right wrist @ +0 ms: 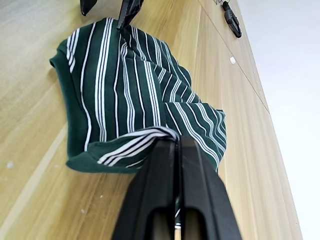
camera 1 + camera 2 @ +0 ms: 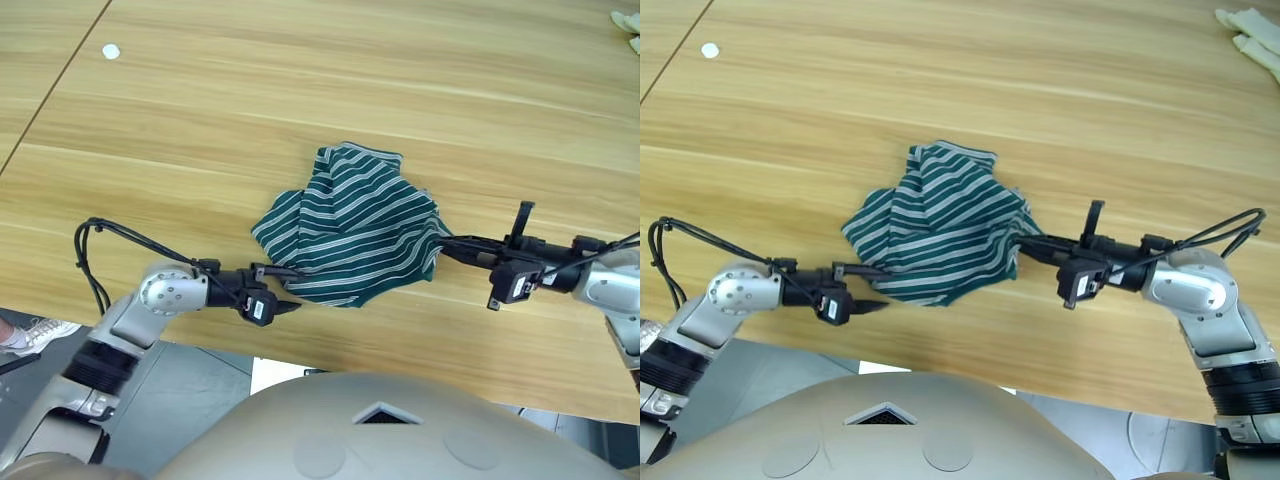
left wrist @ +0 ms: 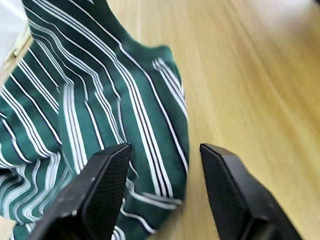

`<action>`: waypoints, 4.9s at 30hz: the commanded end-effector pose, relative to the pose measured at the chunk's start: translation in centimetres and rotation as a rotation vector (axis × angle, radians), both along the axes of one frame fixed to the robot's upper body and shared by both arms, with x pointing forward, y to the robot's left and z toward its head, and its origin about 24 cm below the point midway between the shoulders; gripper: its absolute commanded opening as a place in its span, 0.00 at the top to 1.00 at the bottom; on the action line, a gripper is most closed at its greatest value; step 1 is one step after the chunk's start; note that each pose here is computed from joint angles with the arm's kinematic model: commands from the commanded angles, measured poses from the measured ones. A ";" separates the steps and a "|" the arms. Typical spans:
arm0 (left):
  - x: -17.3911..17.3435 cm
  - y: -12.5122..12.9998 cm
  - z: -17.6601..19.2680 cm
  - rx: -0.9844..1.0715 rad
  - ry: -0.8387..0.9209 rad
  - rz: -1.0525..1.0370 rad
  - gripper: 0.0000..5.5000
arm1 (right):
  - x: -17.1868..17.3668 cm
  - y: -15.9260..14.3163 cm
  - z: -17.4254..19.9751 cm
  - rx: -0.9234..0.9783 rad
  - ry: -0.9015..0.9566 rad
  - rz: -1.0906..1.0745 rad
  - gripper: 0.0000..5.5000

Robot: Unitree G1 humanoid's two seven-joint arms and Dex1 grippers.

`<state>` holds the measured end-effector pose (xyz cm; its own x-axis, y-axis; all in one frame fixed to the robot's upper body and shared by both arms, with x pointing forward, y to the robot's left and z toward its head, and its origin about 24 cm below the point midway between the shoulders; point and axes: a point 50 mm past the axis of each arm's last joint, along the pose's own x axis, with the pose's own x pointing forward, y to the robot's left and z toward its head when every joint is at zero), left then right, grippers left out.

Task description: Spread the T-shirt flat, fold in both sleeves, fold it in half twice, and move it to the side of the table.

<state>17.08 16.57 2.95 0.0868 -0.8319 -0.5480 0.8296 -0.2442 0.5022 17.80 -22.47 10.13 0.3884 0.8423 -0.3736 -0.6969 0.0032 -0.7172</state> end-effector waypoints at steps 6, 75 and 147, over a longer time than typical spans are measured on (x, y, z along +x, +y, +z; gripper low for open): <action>-0.5 -0.2 -1.8 0.098 -0.003 -0.074 0.54 | 0.2 0.1 0.2 -0.001 -0.013 -0.001 1.00; 15.6 9.0 44.4 -1.044 -1.118 0.990 1.00 | 15.8 -2.9 36.2 0.685 -1.176 -1.020 1.00; 5.1 8.7 -0.3 0.172 -0.148 0.298 0.74 | 2.3 5.7 -8.7 -0.207 0.089 -0.038 0.02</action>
